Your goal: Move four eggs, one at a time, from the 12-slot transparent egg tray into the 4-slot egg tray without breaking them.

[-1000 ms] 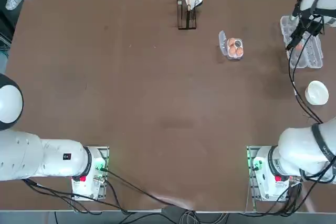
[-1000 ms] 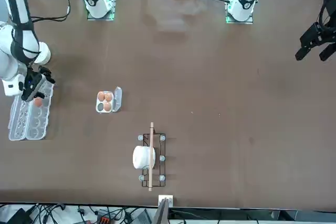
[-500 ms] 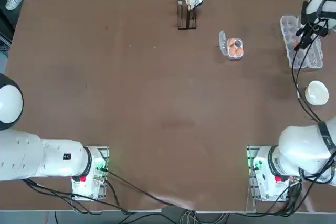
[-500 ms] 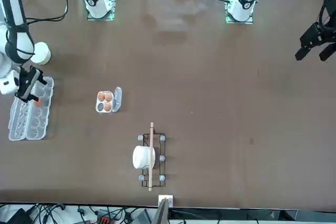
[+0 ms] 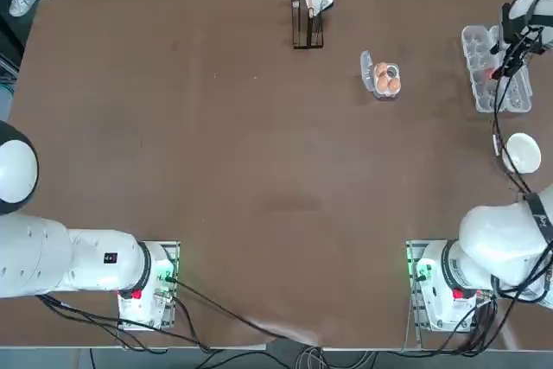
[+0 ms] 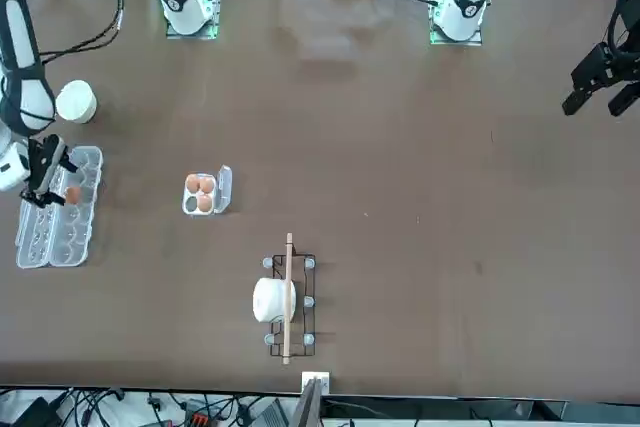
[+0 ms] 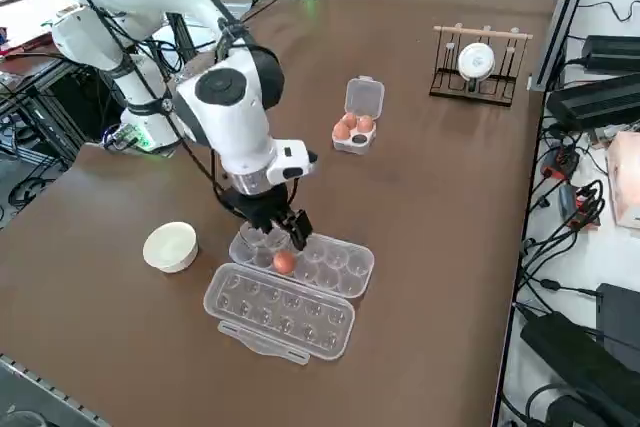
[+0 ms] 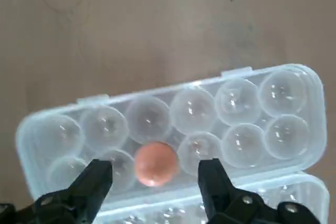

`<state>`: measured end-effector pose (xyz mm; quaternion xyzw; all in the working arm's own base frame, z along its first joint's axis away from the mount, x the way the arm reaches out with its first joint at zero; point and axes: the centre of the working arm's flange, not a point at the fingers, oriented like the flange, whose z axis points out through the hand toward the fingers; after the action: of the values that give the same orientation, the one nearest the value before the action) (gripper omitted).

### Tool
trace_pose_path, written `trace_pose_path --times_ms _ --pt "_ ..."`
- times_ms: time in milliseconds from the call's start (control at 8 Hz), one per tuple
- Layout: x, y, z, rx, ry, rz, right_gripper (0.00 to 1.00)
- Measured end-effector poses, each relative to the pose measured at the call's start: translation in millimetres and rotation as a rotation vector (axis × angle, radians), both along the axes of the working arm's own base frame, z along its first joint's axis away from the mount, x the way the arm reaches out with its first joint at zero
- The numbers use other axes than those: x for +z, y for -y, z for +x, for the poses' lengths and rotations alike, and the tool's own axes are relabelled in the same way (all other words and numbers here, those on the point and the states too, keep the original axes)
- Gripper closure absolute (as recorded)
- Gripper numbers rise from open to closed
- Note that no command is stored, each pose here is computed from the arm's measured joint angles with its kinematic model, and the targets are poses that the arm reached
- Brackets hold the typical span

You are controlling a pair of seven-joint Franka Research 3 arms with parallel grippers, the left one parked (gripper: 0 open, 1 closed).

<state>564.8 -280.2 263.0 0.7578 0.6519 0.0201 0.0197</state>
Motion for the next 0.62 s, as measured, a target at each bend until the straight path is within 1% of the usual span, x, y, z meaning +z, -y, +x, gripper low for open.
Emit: trace_pose_path --times_ms 125,375,625 --pt "-8.2 6.8 4.3 0.012 -0.003 0.002 0.0" --pt "-21.1 10.9 4.2 0.028 -0.016 0.009 0.0" --pt "-23.1 11.5 3.3 0.036 -0.021 0.012 0.0"
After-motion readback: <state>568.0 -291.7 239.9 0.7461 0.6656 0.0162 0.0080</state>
